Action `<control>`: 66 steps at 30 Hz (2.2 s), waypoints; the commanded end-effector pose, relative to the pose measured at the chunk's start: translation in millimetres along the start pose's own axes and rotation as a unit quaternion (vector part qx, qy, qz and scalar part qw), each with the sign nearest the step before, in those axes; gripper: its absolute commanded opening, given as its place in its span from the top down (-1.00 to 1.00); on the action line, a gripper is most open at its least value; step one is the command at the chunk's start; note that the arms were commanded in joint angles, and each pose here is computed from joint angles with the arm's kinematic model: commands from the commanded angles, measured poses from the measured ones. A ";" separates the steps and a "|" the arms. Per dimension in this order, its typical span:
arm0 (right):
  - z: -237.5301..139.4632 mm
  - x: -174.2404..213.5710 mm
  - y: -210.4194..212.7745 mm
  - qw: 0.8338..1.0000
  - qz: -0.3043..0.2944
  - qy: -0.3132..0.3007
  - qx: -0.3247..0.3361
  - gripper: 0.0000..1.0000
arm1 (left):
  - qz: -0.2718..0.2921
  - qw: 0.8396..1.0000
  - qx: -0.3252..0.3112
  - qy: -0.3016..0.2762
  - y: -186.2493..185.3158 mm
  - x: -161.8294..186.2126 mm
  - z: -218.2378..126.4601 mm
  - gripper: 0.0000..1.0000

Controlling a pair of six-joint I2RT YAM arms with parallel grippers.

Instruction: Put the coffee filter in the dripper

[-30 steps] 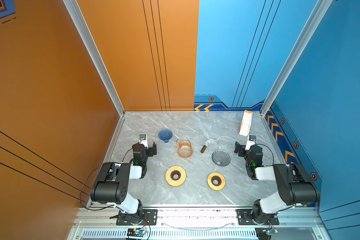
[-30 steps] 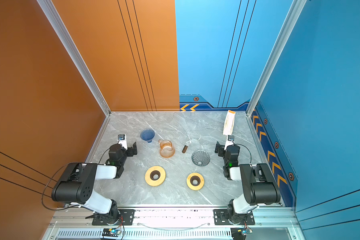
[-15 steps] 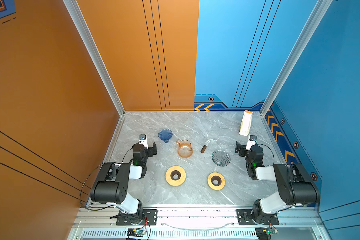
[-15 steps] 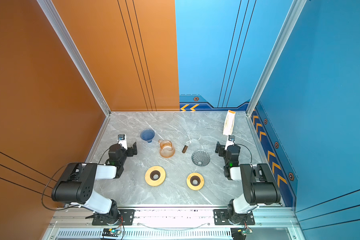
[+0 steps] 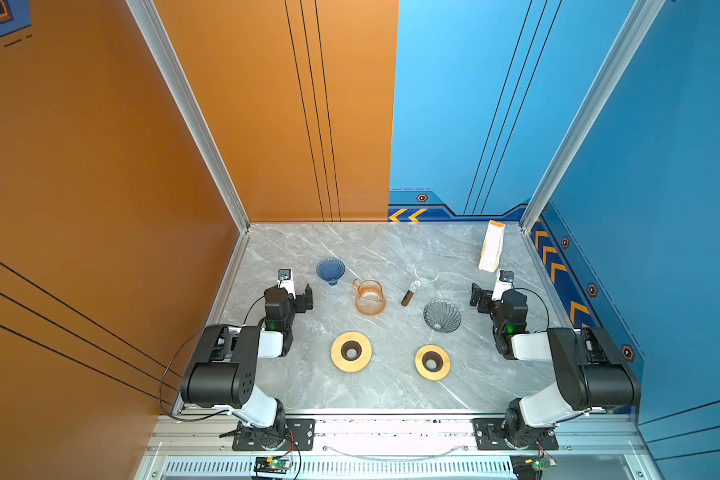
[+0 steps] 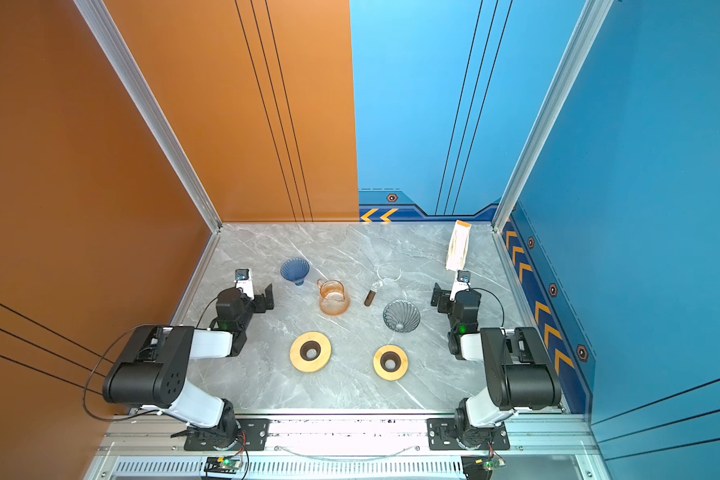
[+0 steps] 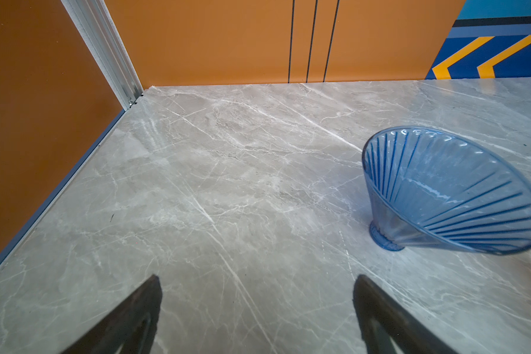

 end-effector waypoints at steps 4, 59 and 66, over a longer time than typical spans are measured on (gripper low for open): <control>2.7 -2.3 1.9 1.000 -0.006 0.002 -0.002 -0.99 | -0.002 1.000 0.006 0.001 2.0 2.0 -0.9 -0.96; -137.8 -127.3 100.4 0.916 -0.189 0.032 -0.353 -0.99 | -0.211 0.937 0.082 0.266 -48.9 -43.2 -143.2 -0.96; -149.6 -114.6 121.7 0.890 -0.214 0.024 -0.401 -0.99 | -0.271 0.888 0.093 0.360 -57.2 -7.1 -143.2 -0.96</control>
Point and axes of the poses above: each gripper's point midway between its finger pads, its own z axis out along the fingers, its own y axis along the line the jaws close on, x = y × z, the point moved 8 cm from there along -z, back along the fingers, and after that the axes turned 14 degrees about -z, right-handed, at the moved point
